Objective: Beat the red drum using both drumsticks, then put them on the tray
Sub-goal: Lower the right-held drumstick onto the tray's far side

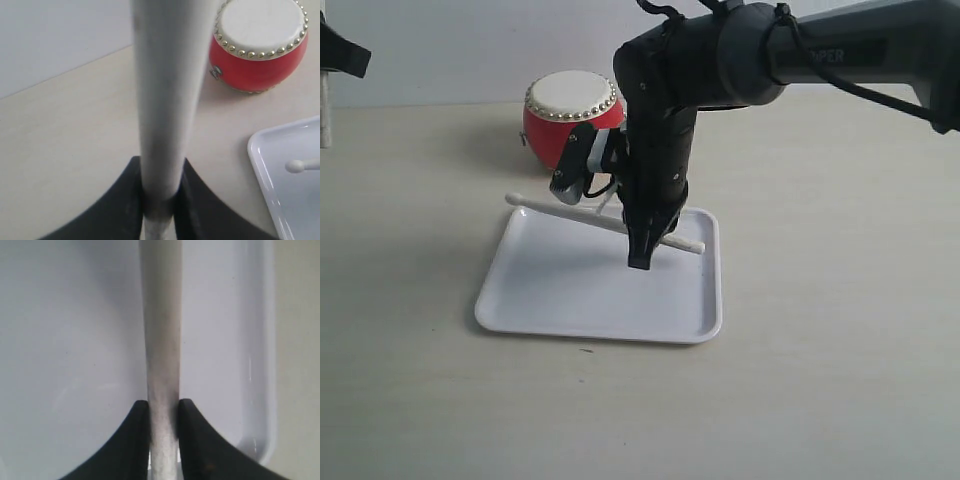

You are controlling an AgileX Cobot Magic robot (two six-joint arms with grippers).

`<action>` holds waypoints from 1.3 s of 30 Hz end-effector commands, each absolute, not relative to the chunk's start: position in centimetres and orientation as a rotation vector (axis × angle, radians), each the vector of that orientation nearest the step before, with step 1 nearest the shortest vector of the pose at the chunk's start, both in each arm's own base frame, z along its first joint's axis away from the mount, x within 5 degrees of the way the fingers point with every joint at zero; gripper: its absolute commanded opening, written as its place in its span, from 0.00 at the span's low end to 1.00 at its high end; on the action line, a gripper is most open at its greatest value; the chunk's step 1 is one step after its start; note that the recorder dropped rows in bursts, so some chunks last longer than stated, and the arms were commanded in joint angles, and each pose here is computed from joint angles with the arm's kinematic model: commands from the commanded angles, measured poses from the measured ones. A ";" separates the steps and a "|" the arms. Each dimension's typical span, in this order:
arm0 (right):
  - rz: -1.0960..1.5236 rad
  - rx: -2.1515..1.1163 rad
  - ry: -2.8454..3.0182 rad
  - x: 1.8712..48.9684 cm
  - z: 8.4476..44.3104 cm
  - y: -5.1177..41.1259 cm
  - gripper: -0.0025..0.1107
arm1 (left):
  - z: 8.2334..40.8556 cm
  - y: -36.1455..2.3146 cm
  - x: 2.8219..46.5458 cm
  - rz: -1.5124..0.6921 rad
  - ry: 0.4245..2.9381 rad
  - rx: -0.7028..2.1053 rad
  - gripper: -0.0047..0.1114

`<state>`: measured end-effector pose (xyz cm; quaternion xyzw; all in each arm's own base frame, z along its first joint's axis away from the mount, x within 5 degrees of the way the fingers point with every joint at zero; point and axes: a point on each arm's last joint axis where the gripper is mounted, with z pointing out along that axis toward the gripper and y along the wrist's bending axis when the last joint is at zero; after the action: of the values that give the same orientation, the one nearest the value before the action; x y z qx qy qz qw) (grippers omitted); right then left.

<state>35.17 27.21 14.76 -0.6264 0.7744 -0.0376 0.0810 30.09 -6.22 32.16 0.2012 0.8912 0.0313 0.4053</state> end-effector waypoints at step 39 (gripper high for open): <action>-0.241 -1.895 2.183 36.8 12.9 27.5 0.02 | 32.5 -6.4 30.1 0.032 2.220 0.463 0.04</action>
<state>36.45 27.25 12.29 -0.6569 0.7424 -0.0847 0.1005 30.19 -6.40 32.31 0.1928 0.8887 0.0189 0.4156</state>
